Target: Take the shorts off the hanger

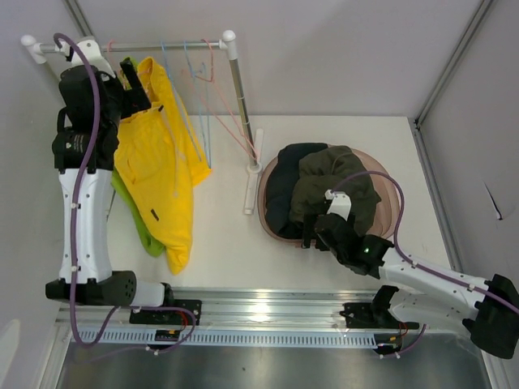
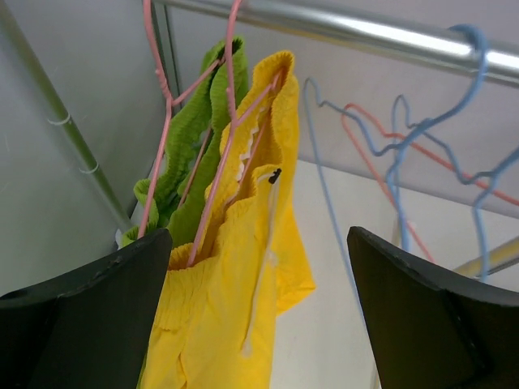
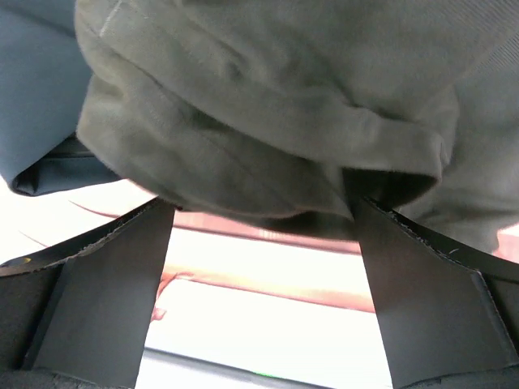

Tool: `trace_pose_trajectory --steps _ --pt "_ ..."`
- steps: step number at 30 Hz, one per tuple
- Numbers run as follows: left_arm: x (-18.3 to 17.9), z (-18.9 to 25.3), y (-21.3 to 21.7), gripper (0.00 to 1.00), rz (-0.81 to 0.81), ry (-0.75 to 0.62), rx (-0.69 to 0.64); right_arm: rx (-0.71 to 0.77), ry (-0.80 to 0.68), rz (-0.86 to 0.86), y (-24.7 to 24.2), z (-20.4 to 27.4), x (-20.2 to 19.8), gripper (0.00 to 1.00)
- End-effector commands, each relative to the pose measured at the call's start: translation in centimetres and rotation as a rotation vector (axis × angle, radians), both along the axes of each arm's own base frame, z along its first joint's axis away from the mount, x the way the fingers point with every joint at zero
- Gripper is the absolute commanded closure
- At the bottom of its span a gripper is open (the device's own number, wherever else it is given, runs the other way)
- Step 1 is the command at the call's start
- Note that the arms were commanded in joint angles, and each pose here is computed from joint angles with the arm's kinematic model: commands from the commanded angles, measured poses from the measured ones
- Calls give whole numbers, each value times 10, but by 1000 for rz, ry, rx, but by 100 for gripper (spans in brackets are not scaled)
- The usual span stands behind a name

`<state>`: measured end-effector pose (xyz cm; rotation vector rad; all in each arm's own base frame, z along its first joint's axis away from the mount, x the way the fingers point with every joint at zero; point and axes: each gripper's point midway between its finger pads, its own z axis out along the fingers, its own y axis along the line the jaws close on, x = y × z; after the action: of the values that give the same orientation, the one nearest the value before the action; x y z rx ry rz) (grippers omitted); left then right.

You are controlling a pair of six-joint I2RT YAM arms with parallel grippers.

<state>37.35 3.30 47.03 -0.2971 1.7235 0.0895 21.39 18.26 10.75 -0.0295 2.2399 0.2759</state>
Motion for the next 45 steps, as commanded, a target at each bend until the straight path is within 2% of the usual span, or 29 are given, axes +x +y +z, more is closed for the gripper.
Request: trace_pose_trajectory --steps 1,12,18,24,27,28,31,34,42,45 --pt "23 -18 16 5 34 24 -11 7 -19 6 -3 22 -10 1" --pt "64 -45 39 8 76 81 -15 40 -22 30 -9 38 -29 1" --pt "81 -64 42 24 75 120 -29 92 -54 35 -8 63 -33 1" --pt "96 -77 36 49 37 143 -67 152 -107 53 -7 99 -39 1" --pt "97 -78 37 70 47 130 -66 165 -120 54 -7 109 -41 1" --pt "96 -77 39 81 51 130 -65 174 -125 57 -6 112 -41 1" --pt "95 -74 39 97 58 123 -66 179 -131 64 -4 116 -42 1" --pt "94 -67 39 100 58 109 -66 184 -134 71 -1 118 -43 1" --pt "92 -46 37 100 48 81 -64 188 -145 84 6 124 -45 1" --pt "84 -24 31 100 35 39 -56 179 -167 81 6 132 -43 1"
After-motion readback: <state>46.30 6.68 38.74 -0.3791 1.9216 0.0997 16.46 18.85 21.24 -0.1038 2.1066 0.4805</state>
